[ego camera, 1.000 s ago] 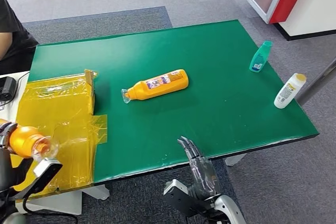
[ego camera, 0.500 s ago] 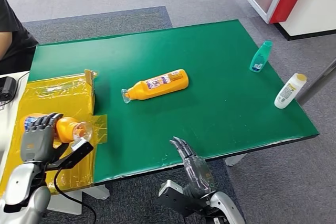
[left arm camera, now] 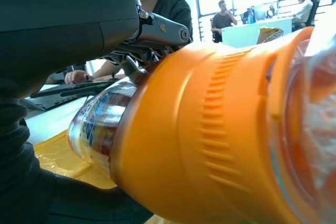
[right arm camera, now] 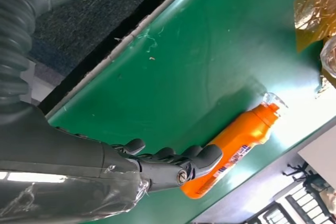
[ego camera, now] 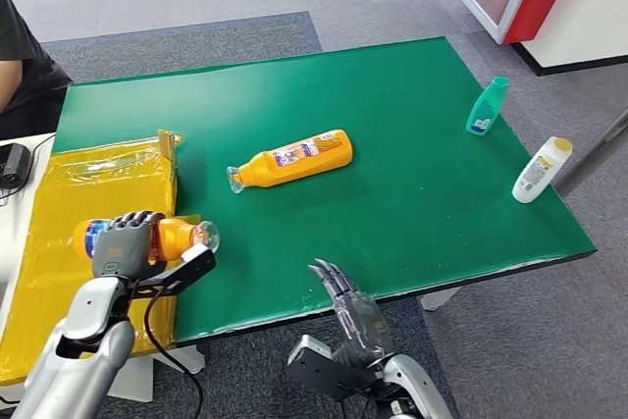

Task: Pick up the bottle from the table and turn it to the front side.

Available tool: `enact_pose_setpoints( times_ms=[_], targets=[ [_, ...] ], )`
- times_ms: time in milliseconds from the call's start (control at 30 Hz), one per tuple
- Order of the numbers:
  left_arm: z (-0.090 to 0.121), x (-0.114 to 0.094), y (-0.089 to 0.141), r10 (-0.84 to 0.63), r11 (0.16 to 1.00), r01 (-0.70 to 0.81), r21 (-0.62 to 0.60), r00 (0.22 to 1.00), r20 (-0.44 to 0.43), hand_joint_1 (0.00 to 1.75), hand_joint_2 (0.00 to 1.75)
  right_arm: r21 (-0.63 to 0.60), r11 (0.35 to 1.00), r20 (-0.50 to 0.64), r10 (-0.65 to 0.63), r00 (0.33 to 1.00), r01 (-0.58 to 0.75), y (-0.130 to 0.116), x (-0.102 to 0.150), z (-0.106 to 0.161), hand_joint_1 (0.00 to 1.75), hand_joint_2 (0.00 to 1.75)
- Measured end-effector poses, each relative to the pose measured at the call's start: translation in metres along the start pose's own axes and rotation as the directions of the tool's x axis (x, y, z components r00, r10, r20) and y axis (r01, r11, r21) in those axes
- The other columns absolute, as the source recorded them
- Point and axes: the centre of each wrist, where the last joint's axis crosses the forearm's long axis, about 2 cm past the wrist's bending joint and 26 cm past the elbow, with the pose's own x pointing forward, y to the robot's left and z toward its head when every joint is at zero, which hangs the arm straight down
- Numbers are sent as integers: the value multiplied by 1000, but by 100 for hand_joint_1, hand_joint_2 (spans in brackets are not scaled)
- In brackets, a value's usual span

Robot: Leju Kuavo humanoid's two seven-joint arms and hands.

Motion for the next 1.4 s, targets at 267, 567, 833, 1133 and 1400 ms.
enact_pose_setpoints(
  times_ms=[267, 567, 833, 1133, 1400],
  targets=[
    [1, 1, -3, 27, 999, -28, -45, 999, -32, 0, 175, 10, 1000, -15, 2, 1000, -2, 5, -3, 1, 0, 175],
    [12, -10, -6, 262, 964, -263, -22, 963, -60, 0, 0, -1, 1000, -34, -2, 999, 2, 7, -4, 4, 0, 175],
    [56, -38, -2, 678, 714, -686, 138, 727, 107, 0, 0, -51, 998, -74, -31, 997, 27, 10, -5, 25, 0, 175],
    [125, -35, -26, 924, 114, -972, -204, 29, 380, 0, 175, -181, 954, 103, -222, 970, 237, -4, 0, 37, 0, 175],
    [146, -17, -36, 920, -108, -961, -255, -194, 341, 0, 175, -216, 900, 170, -346, 923, 378, -14, -2, 44, 0, 175]
  ],
)
